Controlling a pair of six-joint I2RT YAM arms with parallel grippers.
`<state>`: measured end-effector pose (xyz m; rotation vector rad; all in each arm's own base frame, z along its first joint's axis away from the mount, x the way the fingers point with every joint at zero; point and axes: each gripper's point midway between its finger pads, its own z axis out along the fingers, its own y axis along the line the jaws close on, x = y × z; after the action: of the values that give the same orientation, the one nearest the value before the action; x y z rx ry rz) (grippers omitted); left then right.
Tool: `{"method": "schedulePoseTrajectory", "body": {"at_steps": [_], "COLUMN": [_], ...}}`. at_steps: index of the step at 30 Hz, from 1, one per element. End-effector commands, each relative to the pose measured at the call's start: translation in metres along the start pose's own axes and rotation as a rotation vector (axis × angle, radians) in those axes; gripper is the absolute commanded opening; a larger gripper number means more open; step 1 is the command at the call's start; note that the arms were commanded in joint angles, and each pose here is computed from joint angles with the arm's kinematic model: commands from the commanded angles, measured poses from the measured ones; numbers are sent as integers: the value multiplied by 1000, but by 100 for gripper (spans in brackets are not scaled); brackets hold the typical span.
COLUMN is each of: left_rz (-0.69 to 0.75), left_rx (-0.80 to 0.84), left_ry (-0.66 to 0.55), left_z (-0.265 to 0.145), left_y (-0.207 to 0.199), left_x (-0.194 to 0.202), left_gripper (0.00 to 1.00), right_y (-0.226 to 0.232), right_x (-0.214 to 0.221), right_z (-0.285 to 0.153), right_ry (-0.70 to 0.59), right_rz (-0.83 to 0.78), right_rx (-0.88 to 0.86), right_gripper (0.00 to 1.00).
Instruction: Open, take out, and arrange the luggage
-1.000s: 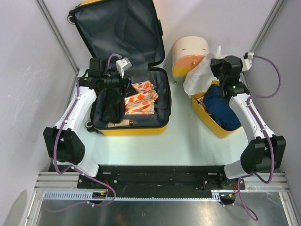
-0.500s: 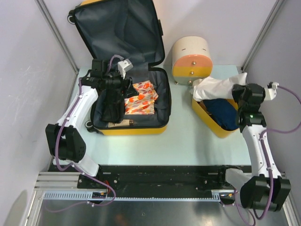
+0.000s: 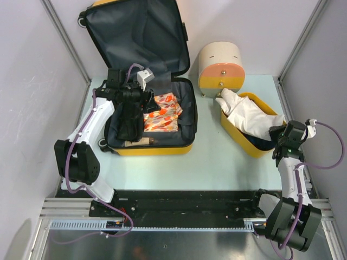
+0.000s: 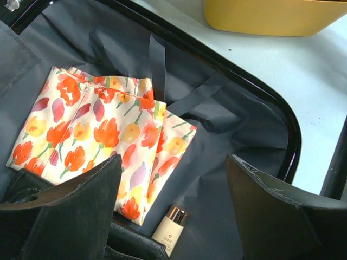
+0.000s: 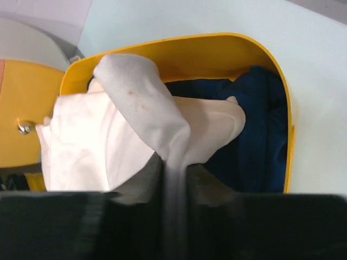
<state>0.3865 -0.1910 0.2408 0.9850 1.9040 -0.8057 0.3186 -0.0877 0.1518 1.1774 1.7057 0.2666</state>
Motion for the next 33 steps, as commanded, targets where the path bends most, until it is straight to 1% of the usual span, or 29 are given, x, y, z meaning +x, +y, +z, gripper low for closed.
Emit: {"method": "schedulePoseTrajectory", "body": {"at_steps": [1, 2, 3, 4, 5, 6, 8, 9, 10, 11, 12, 13, 14, 15, 16, 17, 19, 20, 22, 24, 26, 27, 30, 31, 33], "left_rz": [31, 32, 20, 14, 15, 2, 12, 22, 55, 87, 109, 192, 230, 256, 330, 355, 409, 408, 423, 424, 444, 450, 471, 470, 466], "left_rx": [-31, -45, -85, -107, -132, -176, -202, -201, -181, -169, -150, -130, -115, -94, -58, -39, -19, -7, -4, 7, 16, 25, 25, 28, 32], "left_ry": [2, 10, 41, 57, 74, 118, 167, 186, 222, 239, 272, 307, 330, 358, 379, 390, 405, 420, 408, 411, 414, 432, 454, 456, 455], "left_z": [-4, -4, -2, -1, -1, 1, 5, 6, 12, 14, 18, 24, 28, 33, 41, 46, 55, 62, 69, 76, 81, 86, 93, 95, 96], "left_y": [1, 3, 12, 17, 22, 32, 40, 41, 41, 40, 37, 35, 34, 31, 28, 27, 28, 32, 37, 39, 40, 38, 40, 40, 39], "left_x": [-7, -5, 4, 9, 14, 28, 44, 51, 65, 71, 86, 94, 101, 111, 117, 121, 123, 130, 124, 127, 131, 138, 148, 150, 151], "left_gripper": [82, 82, 82, 82, 82, 82, 82, 81, 82, 82, 82, 82, 82, 82, 82, 86, 90, 93, 97, 97, 96, 95, 88, 81, 71], "right_y": [17, 21, 30, 35, 37, 53, 66, 70, 83, 77, 76, 82, 78, 83, 78, 91, 97, 106, 116, 124, 135, 139, 147, 149, 154], "right_x": [-8, -11, -18, -25, -27, -41, -46, -47, -60, -53, -52, -57, -51, -47, -39, -45, -30, -29, -15, -7, 1, 2, 8, 9, 14], "right_z": [-6, -8, -11, -14, -16, -23, -33, -36, -43, -41, -41, -48, -40, -42, -42, -45, -41, -42, -42, -42, -43, -44, -42, -41, -43], "right_ry": [-27, -31, -46, -68, -70, -100, -90, -91, -116, -60, -37, -12, 39, 70, 130, 124, 200, 206, 256, 273, 279, 280, 292, 295, 311], "right_rz": [-111, -147, -173, -195, -223, -296, -374, -441, -485, -526, -611, -653, -690, -739, -795, -814, -833, -835, -841, -845, -853, -853, -847, -844, -844], "right_rx": [-104, -116, -138, -144, -142, -179, -212, -213, -228, -192, -184, -168, -139, -146, -130, -146, -171, -198, -248, -285, -326, -339, -376, -381, -411], "right_gripper": [46, 52, 65, 76, 82, 99, 100, 100, 100, 100, 100, 100, 100, 100, 100, 100, 100, 100, 100, 100, 100, 99, 100, 100, 100]}}
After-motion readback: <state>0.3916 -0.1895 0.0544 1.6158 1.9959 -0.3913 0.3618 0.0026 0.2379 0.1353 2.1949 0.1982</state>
